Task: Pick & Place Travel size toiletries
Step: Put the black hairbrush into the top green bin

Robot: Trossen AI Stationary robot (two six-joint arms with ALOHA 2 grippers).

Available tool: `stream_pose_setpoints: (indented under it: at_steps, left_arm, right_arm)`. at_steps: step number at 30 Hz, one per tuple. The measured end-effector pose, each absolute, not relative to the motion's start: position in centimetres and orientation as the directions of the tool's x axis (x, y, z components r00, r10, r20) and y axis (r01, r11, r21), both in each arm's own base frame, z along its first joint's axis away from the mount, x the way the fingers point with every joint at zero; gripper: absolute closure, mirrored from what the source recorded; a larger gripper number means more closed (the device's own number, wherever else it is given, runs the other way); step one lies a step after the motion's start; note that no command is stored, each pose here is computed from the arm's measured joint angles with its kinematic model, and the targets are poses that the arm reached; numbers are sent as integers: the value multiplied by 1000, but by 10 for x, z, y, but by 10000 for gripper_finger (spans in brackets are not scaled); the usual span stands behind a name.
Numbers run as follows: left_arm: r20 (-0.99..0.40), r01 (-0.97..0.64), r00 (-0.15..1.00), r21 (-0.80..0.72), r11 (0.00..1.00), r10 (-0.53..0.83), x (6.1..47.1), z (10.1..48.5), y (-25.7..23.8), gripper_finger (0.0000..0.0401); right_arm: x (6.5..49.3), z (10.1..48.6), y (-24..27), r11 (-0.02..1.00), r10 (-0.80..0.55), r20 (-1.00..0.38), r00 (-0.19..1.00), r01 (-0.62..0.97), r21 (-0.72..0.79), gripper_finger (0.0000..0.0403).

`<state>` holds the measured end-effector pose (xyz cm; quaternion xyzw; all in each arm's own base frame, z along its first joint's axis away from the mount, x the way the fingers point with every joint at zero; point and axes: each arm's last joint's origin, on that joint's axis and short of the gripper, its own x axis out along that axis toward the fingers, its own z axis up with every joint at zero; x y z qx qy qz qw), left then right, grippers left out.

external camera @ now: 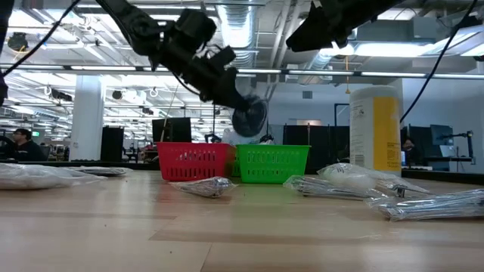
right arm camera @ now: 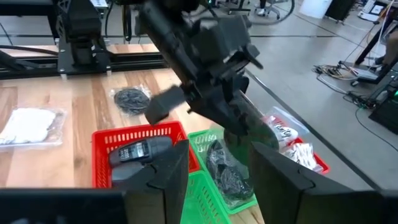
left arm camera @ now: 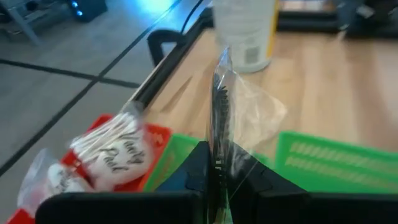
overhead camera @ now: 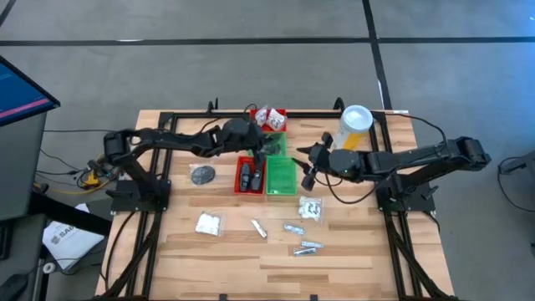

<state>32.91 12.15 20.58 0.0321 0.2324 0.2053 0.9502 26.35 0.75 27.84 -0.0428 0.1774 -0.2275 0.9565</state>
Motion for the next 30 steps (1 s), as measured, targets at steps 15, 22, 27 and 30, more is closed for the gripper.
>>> stream_pose_setpoints:
  at_steps: [15, 22, 27, 30]
  left_arm:
    - [-442, -284, 782, 376, 882, 441, 340, 174, 133, 378]
    - [-433, -319, 760, 401, 859, 485, 340, 174, 136, 349]
    - [-445, -387, 702, 416, 822, 556, 335, 172, 143, 320]
    - [-465, -358, 727, 371, 857, 505, 335, 171, 142, 303]
  right_arm:
    - [270, 271, 8, 892, -452, -339, 825, 414, -182, 251]
    - [281, 253, 9, 891, -453, -393, 800, 395, -225, 251]
    - [286, 251, 12, 894, -446, -372, 814, 383, -234, 252]
    - [286, 251, 12, 894, -445, -372, 815, 381, -234, 249]
